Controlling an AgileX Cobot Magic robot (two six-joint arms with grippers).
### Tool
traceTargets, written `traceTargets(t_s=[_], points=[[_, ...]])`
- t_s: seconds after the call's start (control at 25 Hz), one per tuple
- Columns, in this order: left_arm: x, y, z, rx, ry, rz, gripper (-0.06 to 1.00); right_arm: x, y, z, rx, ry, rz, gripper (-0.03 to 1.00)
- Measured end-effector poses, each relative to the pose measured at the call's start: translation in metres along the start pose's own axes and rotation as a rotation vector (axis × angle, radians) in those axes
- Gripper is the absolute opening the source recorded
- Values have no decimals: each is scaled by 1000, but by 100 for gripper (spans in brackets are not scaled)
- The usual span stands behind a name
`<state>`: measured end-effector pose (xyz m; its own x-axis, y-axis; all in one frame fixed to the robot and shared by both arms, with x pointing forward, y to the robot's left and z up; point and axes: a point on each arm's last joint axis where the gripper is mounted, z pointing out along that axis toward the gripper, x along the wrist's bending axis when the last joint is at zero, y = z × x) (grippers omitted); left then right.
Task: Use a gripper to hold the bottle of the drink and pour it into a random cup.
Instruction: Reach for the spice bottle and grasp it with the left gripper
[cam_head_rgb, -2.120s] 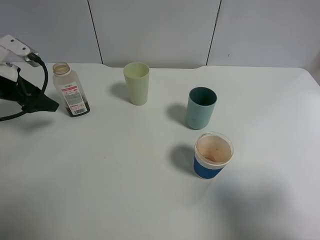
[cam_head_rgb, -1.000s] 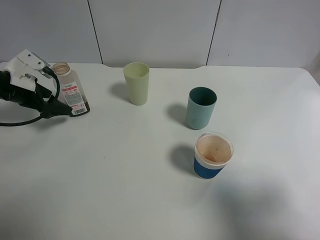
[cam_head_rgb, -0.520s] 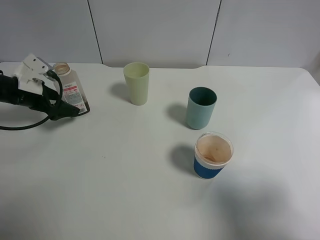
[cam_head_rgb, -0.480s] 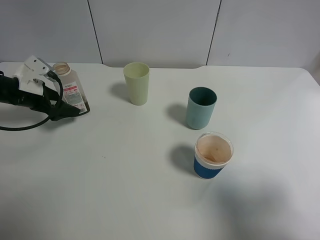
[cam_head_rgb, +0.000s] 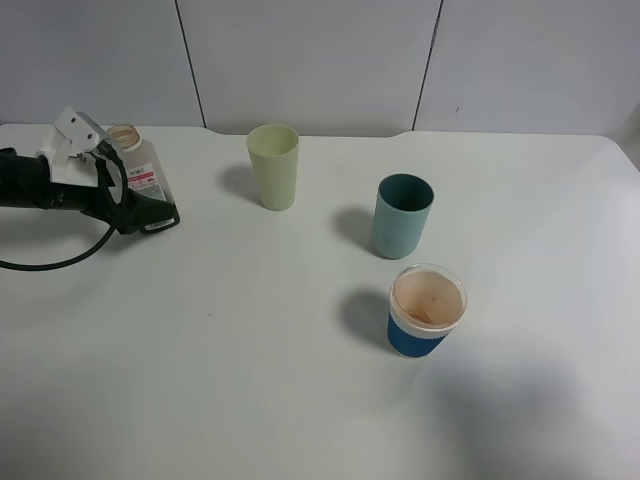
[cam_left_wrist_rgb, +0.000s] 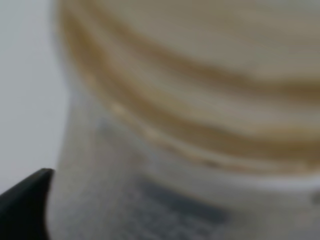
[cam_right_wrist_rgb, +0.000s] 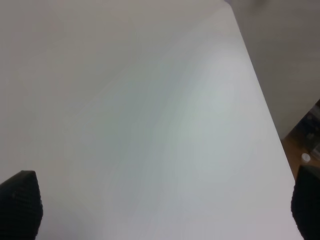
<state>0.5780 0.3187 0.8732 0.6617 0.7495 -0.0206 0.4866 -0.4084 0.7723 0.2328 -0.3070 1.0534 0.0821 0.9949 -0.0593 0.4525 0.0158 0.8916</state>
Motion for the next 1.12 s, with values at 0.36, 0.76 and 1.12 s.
traceTargets(t_s=[0.36,0.76,1.12], points=[[-2,-6,10,-52,-41,-5,97,0,0,0,0,0,0,99],[-3,-11,14,-48,-55,-14,71,0,0,0,0,0,0,99],[-3,-10,14,-55,-58,-15,32,0,0,0,0,0,0,99]])
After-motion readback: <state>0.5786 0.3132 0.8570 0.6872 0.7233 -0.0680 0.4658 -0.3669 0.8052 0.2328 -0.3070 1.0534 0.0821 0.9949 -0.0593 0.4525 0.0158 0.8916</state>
